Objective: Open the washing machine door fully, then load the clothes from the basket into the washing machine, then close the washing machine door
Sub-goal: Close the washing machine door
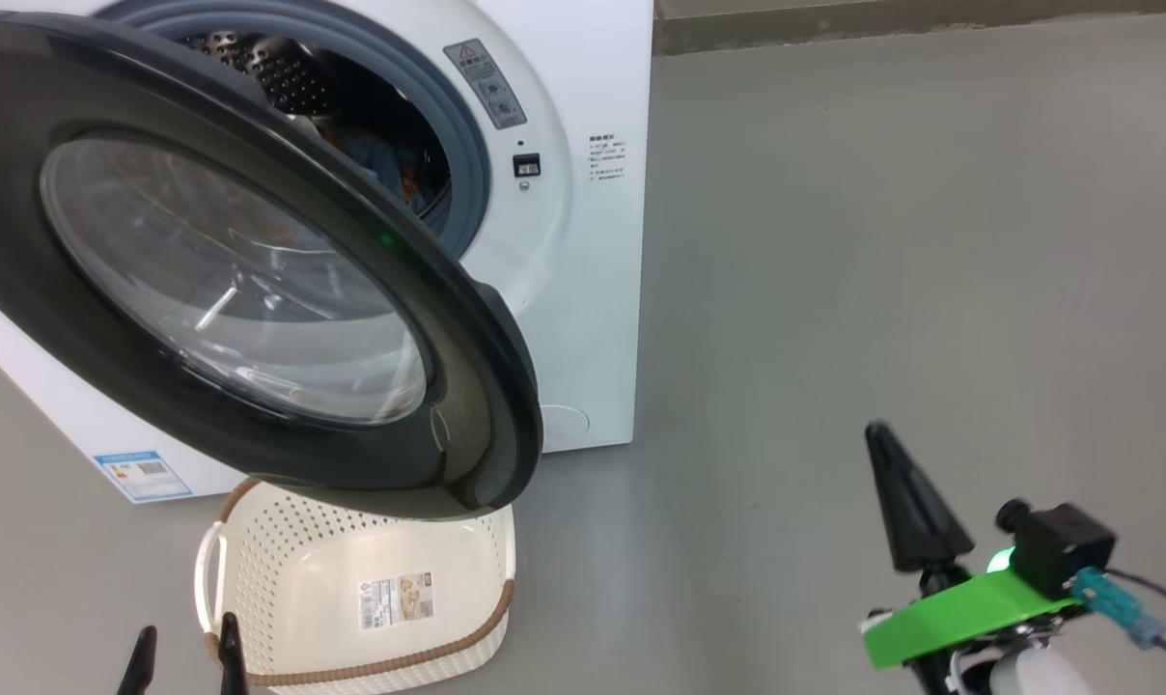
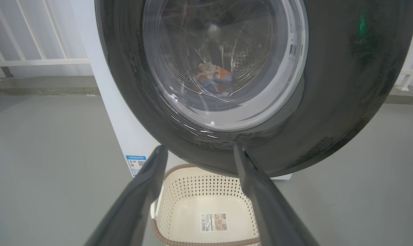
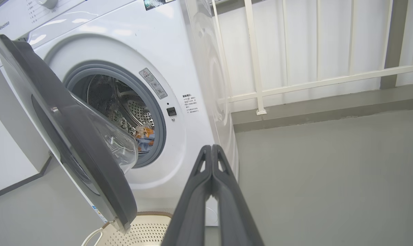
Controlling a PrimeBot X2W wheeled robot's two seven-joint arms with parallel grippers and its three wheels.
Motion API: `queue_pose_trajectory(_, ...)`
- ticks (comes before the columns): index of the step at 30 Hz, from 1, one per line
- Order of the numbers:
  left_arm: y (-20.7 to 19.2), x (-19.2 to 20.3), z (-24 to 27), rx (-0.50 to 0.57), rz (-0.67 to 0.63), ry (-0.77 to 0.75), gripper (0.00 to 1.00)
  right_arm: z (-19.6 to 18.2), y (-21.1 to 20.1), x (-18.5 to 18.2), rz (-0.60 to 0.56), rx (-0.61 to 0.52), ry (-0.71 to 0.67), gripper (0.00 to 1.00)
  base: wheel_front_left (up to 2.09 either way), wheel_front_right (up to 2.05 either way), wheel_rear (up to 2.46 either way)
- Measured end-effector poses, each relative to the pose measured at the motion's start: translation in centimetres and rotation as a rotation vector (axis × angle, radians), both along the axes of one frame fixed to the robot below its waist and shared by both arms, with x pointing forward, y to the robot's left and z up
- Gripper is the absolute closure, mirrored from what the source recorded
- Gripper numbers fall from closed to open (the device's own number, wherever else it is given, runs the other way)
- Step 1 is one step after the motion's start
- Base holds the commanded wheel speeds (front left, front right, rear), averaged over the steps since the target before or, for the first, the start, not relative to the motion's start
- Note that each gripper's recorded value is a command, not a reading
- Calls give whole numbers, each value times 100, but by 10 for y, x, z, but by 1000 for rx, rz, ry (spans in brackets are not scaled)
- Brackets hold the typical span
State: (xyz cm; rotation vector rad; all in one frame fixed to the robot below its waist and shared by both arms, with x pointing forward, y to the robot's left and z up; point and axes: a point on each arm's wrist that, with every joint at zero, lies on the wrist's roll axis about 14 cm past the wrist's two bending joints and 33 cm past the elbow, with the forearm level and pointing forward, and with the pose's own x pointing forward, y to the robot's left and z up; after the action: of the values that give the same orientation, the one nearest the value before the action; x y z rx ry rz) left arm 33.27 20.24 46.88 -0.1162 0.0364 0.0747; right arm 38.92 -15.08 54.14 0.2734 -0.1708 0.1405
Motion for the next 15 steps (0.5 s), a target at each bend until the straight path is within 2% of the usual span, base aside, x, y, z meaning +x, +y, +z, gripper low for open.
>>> queue_pose_trajectory(4, 2, 0, 0, -14, 13, 1, 0, 41, 4, -1, 12, 11, -128, 100, 0, 0, 0)
queue_pose_trajectory(9, 1, -1, -2, -20, 14, 4, 0, 95, 25, -11, 79, 27, -303, 100, 0, 0, 0)
queue_pose_trajectory(15, 1, -5, -5, -34, 24, 15, 0, 132, 57, -25, 181, 44, -425, 100, 0, 0, 0)
